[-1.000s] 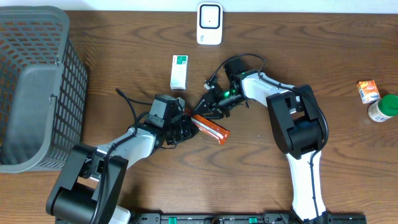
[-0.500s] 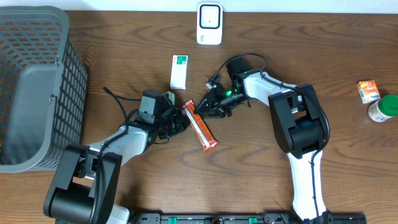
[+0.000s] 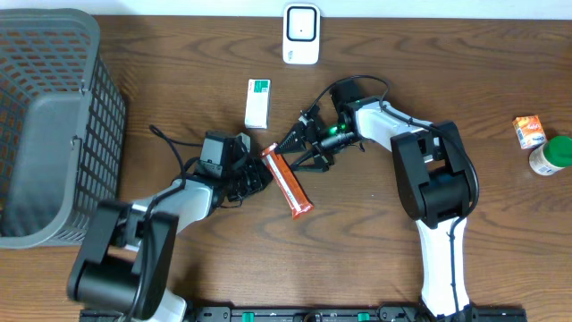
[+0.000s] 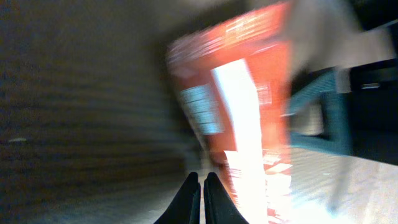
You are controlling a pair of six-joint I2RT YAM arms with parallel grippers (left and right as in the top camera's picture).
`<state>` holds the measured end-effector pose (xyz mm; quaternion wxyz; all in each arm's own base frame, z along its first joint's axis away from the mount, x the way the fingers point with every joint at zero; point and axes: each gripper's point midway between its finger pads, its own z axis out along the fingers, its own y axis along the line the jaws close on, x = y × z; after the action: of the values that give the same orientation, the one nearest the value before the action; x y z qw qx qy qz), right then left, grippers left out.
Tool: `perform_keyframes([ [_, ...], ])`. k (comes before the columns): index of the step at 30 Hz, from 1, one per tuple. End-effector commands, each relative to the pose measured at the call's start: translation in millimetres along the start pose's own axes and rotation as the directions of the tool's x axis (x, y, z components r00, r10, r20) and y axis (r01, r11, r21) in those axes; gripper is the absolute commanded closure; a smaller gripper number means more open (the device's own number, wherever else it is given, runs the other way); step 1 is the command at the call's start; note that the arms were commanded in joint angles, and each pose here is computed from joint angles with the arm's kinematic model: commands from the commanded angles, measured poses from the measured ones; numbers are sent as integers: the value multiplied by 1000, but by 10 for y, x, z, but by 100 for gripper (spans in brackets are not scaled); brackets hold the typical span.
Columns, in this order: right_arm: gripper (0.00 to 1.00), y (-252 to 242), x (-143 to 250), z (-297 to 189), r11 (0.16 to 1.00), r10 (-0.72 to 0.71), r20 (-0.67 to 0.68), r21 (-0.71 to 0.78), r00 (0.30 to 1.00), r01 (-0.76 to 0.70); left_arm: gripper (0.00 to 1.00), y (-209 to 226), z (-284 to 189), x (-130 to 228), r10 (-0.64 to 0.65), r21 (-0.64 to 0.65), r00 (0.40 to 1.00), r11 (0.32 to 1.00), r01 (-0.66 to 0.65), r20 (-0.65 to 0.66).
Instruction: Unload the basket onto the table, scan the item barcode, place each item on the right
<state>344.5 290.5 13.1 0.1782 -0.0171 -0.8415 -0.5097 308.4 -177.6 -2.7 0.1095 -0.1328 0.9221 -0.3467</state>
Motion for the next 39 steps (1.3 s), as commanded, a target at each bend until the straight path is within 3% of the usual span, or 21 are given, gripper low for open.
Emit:
perform_keyframes([
  [1,20,-1893,116,128,758,231,163,587,959,-283,93,177,141,126,-27,-22,997,999,26,-70],
  [11,21,-1906,105,136,747,234,179,596,955,-295,93,149,191,228,-42,14,991,999,44,-124],
  [21,25,-1893,92,183,753,195,162,608,967,-253,93,61,185,114,-28,60,996,998,33,-88],
  [24,31,-1881,119,233,752,177,141,619,974,-226,93,68,185,123,-30,57,995,998,36,-92],
  [27,44,-1884,132,257,744,172,140,631,975,-221,93,68,185,123,-30,57,995,998,36,-92],
  [31,48,-1886,129,254,743,171,141,631,975,-222,93,68,185,123,-30,57,995,998,36,-92],
  [39,67,-1904,113,220,737,184,160,631,970,-244,93,65,183,142,-33,59,994,997,39,-101],
])
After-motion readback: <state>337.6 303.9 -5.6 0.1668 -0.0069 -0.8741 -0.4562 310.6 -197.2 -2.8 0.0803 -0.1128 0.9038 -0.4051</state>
